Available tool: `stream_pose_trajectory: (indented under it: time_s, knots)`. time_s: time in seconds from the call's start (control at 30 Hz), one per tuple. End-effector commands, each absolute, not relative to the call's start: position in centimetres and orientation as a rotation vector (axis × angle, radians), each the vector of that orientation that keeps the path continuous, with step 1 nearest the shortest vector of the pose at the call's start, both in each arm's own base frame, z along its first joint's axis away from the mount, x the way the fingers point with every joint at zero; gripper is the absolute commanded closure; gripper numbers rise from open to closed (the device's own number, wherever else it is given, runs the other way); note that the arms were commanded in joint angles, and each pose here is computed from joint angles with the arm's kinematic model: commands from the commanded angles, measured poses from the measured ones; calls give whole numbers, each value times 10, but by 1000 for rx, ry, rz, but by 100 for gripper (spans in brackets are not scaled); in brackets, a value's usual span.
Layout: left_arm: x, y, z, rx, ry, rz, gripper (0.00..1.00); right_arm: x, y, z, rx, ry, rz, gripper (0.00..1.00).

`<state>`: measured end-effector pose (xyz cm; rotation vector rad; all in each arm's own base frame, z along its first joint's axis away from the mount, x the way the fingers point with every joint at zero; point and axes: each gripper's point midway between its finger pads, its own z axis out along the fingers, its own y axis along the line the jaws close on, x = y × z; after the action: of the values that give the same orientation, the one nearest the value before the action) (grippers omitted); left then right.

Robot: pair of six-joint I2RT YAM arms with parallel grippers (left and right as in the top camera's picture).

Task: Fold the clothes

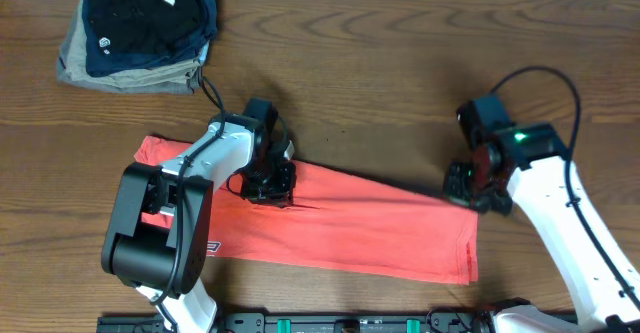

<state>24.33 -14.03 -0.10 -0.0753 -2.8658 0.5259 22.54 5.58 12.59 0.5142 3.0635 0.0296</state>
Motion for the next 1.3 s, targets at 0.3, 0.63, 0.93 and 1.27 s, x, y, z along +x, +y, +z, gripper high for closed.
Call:
stream_pose_trajectory:
  time_s: [0.3, 0.63, 0.93, 1.27]
  knots:
    - [238, -125, -13, -62, -2854, 390, 83, 228, 53, 138, 357, 3059, -31, 99]
    - [238, -125, -13, -63, -2854, 390, 83, 173, 47, 59, 552, 3198, -136, 99]
    - [237, -125, -13, -63, -2854, 389, 83, 149, 62, 42, 571, 3293, -8, 92]
    - [228, -122, -6, -51, -2813, 369, 94, 142, 60, 32, 574, 3306, -18, 14]
